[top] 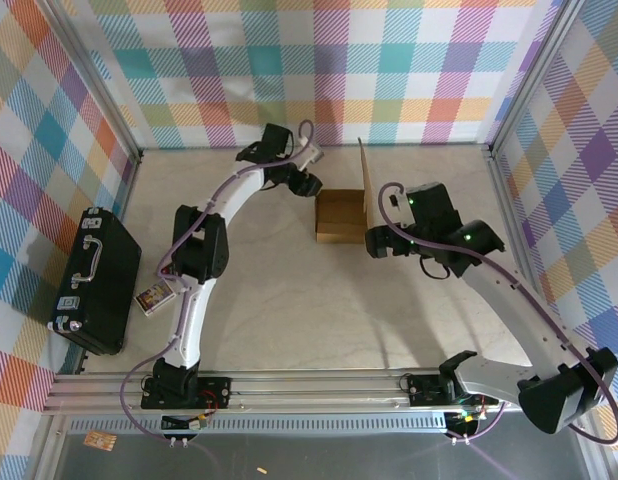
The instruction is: Fold the paper box
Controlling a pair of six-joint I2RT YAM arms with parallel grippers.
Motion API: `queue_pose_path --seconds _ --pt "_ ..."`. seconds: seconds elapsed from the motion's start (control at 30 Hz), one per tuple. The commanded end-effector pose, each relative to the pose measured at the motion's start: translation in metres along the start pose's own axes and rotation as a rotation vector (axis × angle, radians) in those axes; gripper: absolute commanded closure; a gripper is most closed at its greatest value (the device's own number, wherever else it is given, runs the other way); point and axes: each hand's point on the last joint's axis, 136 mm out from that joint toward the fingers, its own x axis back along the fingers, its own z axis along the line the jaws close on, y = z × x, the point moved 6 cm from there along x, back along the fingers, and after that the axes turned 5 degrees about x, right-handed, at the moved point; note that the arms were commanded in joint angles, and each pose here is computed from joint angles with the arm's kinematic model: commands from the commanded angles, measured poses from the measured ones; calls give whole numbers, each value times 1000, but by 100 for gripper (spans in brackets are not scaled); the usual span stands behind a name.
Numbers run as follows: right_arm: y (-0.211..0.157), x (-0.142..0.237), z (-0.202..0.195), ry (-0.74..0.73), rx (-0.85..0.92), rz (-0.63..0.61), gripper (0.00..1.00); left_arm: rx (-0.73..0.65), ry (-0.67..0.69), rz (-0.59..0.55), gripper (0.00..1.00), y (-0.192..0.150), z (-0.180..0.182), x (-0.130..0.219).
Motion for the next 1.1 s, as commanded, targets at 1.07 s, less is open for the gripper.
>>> queue_pose_path --seconds 1.07 --pt "-17 19 3 69 -26 -65 3 -49 -256 111 46 -37 -62 3"
